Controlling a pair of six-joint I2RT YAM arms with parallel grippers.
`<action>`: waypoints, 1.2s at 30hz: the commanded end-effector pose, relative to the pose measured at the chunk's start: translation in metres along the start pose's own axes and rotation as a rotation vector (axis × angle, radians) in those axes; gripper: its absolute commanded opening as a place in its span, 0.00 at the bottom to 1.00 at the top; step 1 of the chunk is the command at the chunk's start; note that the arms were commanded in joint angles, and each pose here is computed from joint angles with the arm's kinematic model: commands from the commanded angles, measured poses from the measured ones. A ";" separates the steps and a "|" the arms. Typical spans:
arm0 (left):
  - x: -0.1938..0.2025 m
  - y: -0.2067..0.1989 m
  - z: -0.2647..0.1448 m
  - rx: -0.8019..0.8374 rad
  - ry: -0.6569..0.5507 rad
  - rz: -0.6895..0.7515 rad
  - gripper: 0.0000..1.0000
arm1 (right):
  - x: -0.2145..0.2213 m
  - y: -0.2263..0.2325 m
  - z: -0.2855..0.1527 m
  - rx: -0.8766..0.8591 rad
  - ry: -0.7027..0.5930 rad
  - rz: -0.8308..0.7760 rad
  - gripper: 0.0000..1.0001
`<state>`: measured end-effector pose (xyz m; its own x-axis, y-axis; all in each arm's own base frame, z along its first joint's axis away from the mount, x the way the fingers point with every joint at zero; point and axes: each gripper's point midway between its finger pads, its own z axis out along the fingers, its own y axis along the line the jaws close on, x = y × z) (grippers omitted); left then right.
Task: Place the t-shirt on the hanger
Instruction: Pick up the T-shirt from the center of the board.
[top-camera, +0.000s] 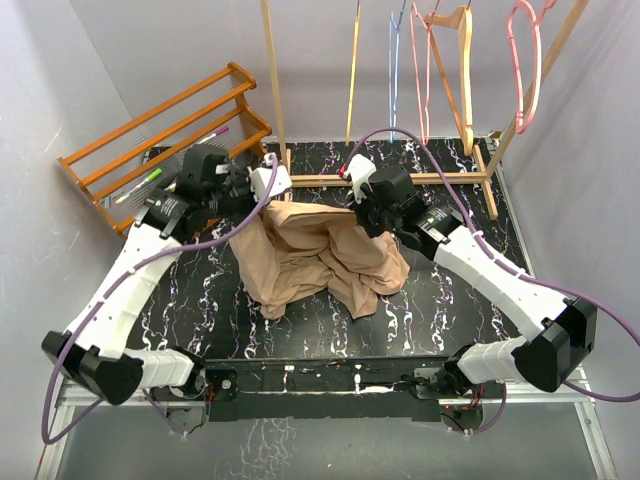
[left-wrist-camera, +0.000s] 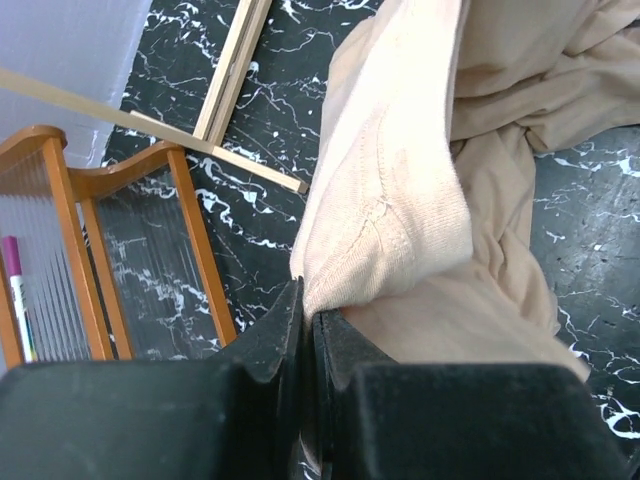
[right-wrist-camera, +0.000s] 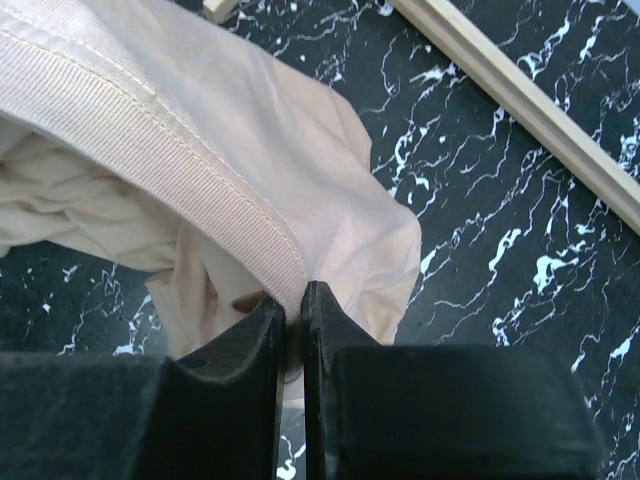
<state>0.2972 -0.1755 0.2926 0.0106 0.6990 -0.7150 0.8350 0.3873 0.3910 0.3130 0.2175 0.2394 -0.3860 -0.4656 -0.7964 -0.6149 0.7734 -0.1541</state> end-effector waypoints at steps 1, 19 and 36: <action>-0.021 0.002 -0.008 0.081 0.003 -0.039 0.00 | 0.000 -0.009 -0.017 0.040 -0.007 0.013 0.08; -0.090 0.070 -0.004 -0.015 -0.067 -0.076 0.00 | -0.091 -0.073 -0.136 0.322 -0.297 0.041 0.08; -0.060 0.054 0.010 0.026 -0.004 -0.098 0.00 | -0.029 -0.048 -0.110 0.224 -0.083 0.174 0.51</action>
<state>0.3494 -0.2150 0.3339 -0.0642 0.6690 -0.7405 0.8722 0.3981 0.2841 0.2869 0.1343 0.3312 -0.3976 -0.3532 -0.8469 -0.3206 0.9183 -0.2324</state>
